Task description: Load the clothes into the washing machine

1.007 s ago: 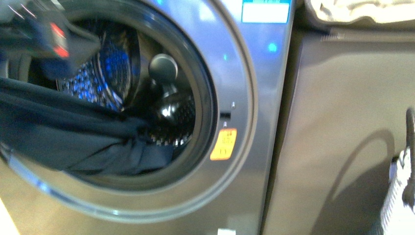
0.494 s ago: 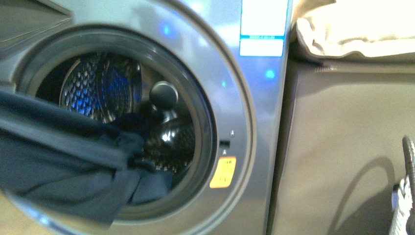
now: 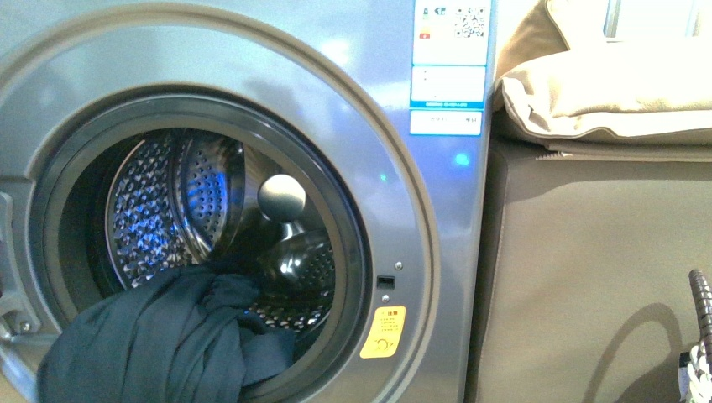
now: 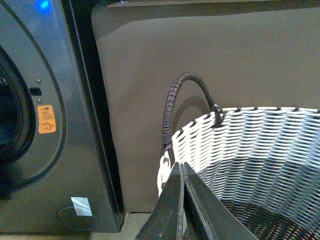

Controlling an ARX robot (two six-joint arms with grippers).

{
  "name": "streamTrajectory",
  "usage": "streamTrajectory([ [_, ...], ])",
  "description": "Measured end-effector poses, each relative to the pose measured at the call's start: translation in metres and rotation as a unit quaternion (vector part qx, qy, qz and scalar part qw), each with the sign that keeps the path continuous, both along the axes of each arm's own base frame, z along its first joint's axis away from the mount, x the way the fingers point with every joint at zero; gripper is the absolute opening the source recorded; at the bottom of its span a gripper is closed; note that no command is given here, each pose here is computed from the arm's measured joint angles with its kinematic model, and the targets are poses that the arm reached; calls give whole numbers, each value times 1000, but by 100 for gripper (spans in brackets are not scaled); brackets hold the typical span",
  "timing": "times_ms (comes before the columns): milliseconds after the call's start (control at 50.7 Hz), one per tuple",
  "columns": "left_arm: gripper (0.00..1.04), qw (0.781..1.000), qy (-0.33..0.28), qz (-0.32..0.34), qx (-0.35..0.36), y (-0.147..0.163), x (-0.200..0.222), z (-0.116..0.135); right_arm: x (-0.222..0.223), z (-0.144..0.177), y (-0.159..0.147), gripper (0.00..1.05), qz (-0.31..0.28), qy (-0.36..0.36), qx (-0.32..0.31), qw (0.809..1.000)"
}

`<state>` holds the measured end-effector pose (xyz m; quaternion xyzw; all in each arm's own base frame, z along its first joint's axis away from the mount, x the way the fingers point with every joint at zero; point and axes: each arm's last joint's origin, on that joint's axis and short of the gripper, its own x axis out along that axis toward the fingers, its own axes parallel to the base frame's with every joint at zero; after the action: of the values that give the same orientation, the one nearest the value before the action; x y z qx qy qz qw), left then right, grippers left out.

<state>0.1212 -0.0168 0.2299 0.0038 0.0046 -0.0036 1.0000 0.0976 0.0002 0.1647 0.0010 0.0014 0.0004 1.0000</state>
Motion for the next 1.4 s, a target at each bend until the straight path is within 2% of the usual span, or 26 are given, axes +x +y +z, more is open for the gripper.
streamTrajectory([
  [99, 2, 1000, -1, -1, -3, 4, -3, -12, 0, 0, 0, 2, 0, 0, 0, 1000],
  [197, 4, 1000, -3, -12, -4, 11, -6, -21, 0, 0, 0, 2, 0, 0, 0, 1000],
  [296, 4, 1000, -3, 5, -4, 16, -8, -28, 0, 0, 0, 2, 0, 0, 0, 1000],
  [711, 4, 1000, 3, 3, -4, 17, -22, -52, 0, 0, 0, 2, 0, 0, 0, 1000],
  [888, 4, 1000, -4, 3, -4, 17, -23, -54, 0, 0, 0, 2, 0, 0, 0, 1000],
  [1007, 4, 1000, -5, 3, -4, 17, -24, -64, 0, 0, 0, 2, 0, 0, 0, 1000],
  [1402, 4, 1000, -6, 3, -4, 17, -24, -64, 0, 0, 0, 2, 0, 0, 0, 1000],
])
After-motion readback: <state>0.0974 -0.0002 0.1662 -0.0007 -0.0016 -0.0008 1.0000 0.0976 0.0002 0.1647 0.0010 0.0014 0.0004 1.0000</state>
